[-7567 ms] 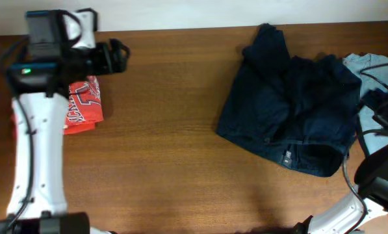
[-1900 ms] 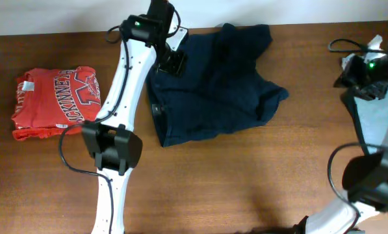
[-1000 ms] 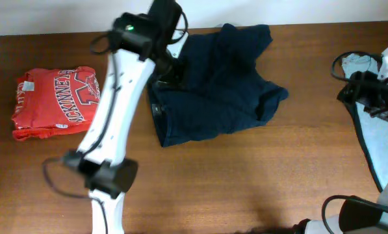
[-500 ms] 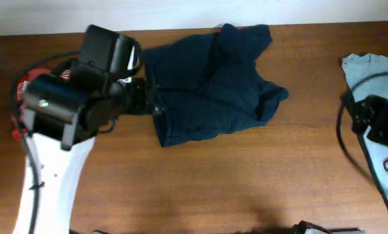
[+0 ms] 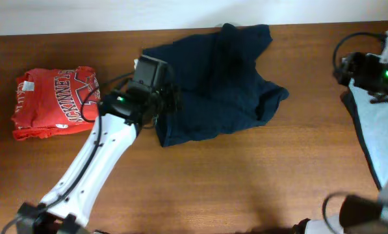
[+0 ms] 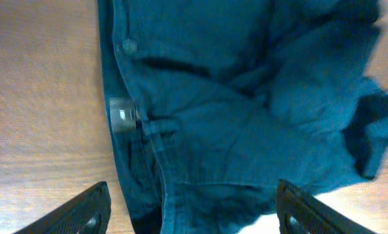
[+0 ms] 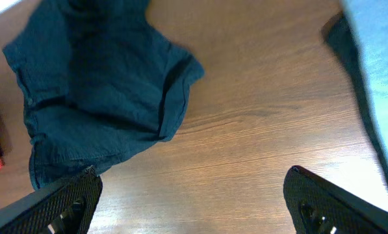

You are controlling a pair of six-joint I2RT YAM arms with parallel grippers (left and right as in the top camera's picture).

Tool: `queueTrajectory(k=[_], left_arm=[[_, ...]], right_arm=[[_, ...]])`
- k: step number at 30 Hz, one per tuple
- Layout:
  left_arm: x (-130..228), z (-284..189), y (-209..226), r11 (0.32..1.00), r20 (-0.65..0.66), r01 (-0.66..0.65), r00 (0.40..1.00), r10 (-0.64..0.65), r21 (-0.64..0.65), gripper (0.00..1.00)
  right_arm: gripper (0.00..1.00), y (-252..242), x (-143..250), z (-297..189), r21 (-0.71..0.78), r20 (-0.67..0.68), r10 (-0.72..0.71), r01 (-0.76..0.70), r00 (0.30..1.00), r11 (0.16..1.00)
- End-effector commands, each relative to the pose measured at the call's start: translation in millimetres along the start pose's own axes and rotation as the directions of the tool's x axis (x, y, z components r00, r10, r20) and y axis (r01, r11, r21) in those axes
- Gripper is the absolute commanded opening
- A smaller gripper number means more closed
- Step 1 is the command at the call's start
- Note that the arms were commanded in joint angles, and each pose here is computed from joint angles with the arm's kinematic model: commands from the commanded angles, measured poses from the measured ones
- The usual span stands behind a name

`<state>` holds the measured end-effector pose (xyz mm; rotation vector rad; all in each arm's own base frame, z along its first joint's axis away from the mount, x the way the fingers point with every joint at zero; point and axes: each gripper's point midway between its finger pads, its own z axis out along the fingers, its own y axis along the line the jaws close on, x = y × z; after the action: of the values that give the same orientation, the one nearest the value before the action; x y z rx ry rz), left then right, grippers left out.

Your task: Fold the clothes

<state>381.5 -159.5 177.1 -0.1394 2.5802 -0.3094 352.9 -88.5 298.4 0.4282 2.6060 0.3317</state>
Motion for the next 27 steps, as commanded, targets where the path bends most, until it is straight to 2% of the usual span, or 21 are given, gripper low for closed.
queueTrajectory(k=[1, 8, 11, 13, 17, 19, 20, 24, 27], left_arm=[[26, 32, 9, 1.000, -0.096, 0.020, 0.995, -0.022, -0.023, 0.80], [62, 70, 28, 0.994, -0.257, -0.056, 0.966, 0.029, -0.096, 0.80], [75, 83, 34, 0.990, -0.309, -0.074, 0.950, 0.034, -0.117, 0.71], [85, 91, 39, 0.987, -0.347, -0.087, 0.937, 0.035, -0.134, 0.70], [99, 100, 52, 0.977, -0.401, -0.107, 0.916, 0.024, -0.184, 0.41], [100, 98, 64, 0.963, -0.404, -0.129, 0.915, 0.023, -0.238, 0.13], [99, 97, 69, 0.955, -0.402, -0.139, 0.915, 0.022, -0.263, 0.02], [99, 94, 85, 0.927, -0.393, -0.170, 0.919, 0.027, -0.335, 0.01], [103, 99, 88, 0.926, -0.392, -0.171, 0.920, 0.028, -0.336, 0.01]], right_arm=[[0.93, 11, 0, 16, -0.068, -0.046, -0.025, 0.022, 0.999, 0.997], [0.93, 20, 0, 32, -0.082, -0.074, -0.072, 0.066, 0.995, 0.994], [0.93, 21, -1, 32, -0.084, -0.069, -0.075, 0.070, 0.995, 0.994], [0.93, 21, -1, 32, -0.084, -0.069, -0.076, 0.070, 0.995, 0.994], [0.93, 21, -1, 32, -0.084, -0.068, -0.076, 0.070, 0.995, 0.994], [0.93, 21, -2, 32, -0.084, -0.065, -0.077, 0.071, 0.995, 0.994], [0.93, 21, -2, 32, -0.084, -0.065, -0.077, 0.071, 0.995, 0.994], [0.93, 22, -2, 32, -0.084, -0.065, -0.078, 0.072, 0.995, 0.994], [0.93, 22, -2, 33, -0.085, -0.067, -0.078, 0.072, 0.995, 0.994]])
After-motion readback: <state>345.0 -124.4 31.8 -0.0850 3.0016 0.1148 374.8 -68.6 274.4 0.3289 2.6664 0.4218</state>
